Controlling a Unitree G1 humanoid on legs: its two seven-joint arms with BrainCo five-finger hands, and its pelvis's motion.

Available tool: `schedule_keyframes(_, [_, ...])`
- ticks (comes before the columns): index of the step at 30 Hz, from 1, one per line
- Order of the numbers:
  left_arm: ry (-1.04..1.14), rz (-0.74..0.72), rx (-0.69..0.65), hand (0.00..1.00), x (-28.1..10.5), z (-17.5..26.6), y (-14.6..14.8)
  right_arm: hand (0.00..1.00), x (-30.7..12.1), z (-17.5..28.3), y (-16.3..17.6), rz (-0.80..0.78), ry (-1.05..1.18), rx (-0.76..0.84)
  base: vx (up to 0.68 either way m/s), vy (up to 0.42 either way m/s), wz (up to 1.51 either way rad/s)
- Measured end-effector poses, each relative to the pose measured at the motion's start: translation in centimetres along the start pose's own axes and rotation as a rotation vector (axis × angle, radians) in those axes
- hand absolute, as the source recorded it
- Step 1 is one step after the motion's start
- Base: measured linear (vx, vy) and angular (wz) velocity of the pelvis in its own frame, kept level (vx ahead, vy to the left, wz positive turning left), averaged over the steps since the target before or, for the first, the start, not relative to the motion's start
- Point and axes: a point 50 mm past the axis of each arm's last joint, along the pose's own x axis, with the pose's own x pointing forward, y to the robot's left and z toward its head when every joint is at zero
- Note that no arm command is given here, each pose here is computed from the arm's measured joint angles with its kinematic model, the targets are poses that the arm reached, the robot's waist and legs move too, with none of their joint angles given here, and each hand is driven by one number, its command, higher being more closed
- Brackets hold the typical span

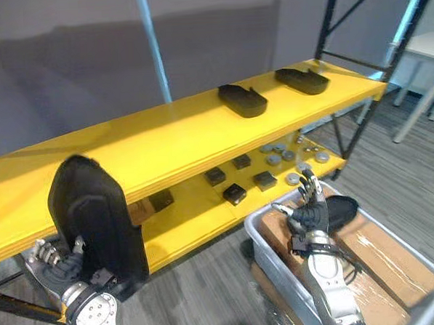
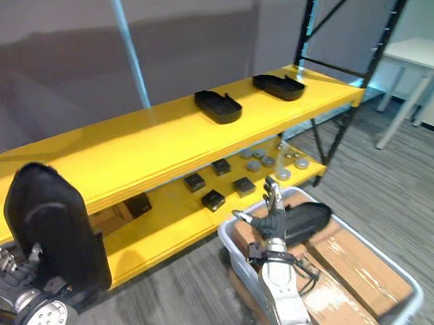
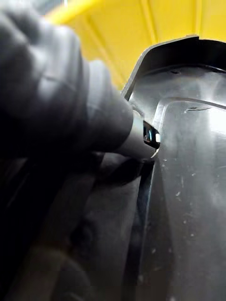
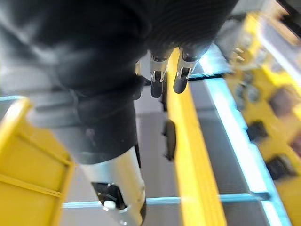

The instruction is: Walk over and take plastic housings, then place them on the shelf

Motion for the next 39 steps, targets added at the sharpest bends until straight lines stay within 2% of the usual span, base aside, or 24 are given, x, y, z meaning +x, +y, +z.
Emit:
schedule_keyframes(4, [-0.047,-0.110,-0.093,1.00,0.0,1.3,-1.2,0.00,-0.8,-0.7,-2.2,-0.077,0.034,-0.001,0.17,0.195,0.91])
schedule_keyframes(10, [-0.022,-0.311,-0.479,1.00,-0.2,3.0,-3.9,0.00,-2.3,-0.1,-7.8,-0.285,0.022,-0.058,0.21,-0.068,1.09])
schedule_keyframes(14, [-0.015,-0.342,-0.593,1.00,-0.3,3.5,-4.6,0.00,-2.0,0.4,-8.6,-0.270,0.013,-0.088,0.24,-0.122,0.05])
schedule_keyframes(18, [-0.028,-0.369,-0.638,1.00,0.0,4.1,-6.1,0.00,-2.6,1.4,-8.8,-0.248,-0.021,-0.068,0.14,-0.035,0.06])
schedule_keyframes(21, [0.013,-0.419,-0.662,1.00,0.4,3.7,-9.0,0.00,-2.6,2.2,-8.3,-0.204,-0.059,-0.058,0.01,0.058,-0.06])
schedule_keyframes(24, [0.080,-0.453,-0.622,1.00,1.5,2.8,-12.5,0.00,-2.7,2.6,-6.9,-0.127,-0.075,-0.031,-0.07,0.069,-0.17])
schedule_keyframes(28, [0.103,-0.500,-0.548,1.00,3.8,3.0,-15.6,0.00,-3.4,3.0,-5.7,-0.053,-0.084,-0.012,-0.09,0.031,-0.38])
schedule_keyframes(35, [0.040,-0.574,-0.599,1.00,9.5,10.4,-21.4,0.00,-5.7,1.2,-3.3,0.071,0.023,0.033,-0.04,-0.013,-0.36])
schedule_keyframes(39, [-0.016,-0.569,-0.553,1.00,12.4,14.3,-22.4,0.00,-6.6,0.8,-1.2,0.182,0.059,0.069,-0.03,-0.007,-0.34])
